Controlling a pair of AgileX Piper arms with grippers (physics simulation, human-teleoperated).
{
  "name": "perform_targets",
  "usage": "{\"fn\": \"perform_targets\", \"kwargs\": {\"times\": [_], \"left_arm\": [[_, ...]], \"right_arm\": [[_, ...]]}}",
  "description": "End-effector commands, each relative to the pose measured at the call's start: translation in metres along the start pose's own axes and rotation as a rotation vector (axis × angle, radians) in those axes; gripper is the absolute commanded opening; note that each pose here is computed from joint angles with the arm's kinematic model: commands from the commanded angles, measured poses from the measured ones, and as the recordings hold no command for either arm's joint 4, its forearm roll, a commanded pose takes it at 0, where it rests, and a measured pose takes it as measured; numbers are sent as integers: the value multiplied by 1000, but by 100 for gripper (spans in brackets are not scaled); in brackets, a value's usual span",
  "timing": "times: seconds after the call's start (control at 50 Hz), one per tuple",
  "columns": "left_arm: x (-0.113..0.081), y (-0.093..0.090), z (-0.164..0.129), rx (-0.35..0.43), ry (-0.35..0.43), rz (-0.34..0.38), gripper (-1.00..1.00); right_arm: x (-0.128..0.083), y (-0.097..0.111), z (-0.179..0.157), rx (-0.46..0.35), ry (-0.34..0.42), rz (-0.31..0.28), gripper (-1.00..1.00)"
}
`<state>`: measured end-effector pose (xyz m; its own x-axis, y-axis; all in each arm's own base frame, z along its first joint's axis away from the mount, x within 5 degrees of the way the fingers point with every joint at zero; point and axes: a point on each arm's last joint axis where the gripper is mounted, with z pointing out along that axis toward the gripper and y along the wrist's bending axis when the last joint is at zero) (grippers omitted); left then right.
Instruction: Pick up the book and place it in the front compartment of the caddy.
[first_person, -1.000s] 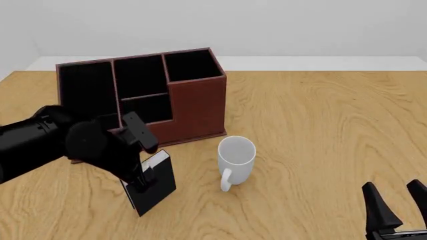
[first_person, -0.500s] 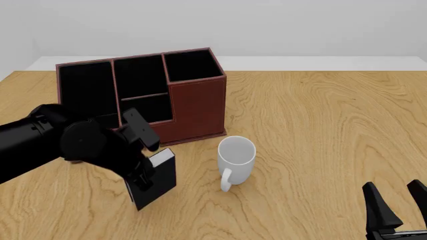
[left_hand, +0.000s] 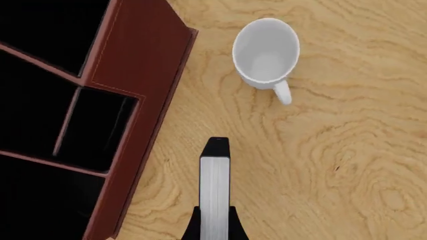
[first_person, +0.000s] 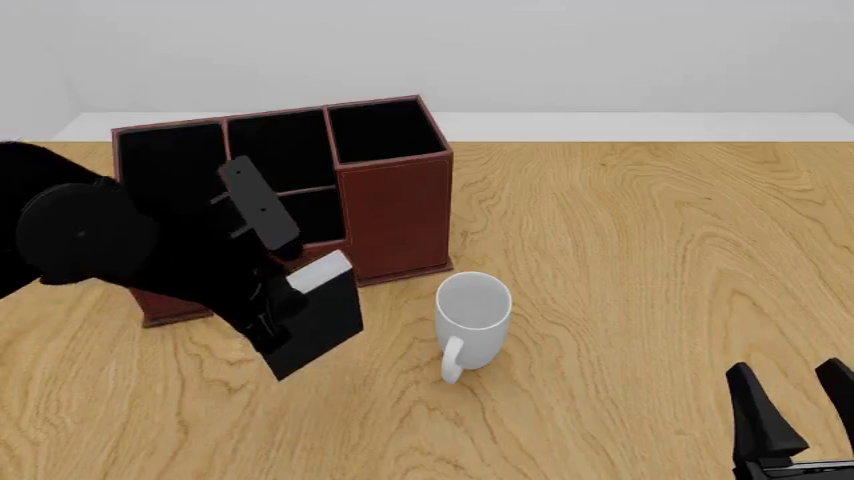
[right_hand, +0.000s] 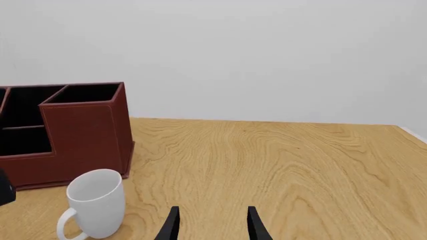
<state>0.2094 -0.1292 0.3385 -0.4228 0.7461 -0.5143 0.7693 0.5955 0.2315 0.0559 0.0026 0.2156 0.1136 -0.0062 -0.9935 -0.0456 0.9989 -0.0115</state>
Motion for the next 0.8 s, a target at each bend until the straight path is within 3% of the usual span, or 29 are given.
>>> {"fn": "perform_targets", "kwargs": {"times": [0.02,0.4,0.44,0.8], "left_arm": [[-7,-5,-36,-4,-50,76,-100],[-18,-6,-89,-16,-99,264,-100],[-21,-1,-89,-22,-84,252,-100],[-36,30,-100,-107,-81,371,-100]], "right_arm": [[0,0,0,-1,-3,0,100],[-1,0,0,-1,-11,3,100],[-1,0,0,0,-12,4,100],[-1,0,0,8,-15,17,100]]}}
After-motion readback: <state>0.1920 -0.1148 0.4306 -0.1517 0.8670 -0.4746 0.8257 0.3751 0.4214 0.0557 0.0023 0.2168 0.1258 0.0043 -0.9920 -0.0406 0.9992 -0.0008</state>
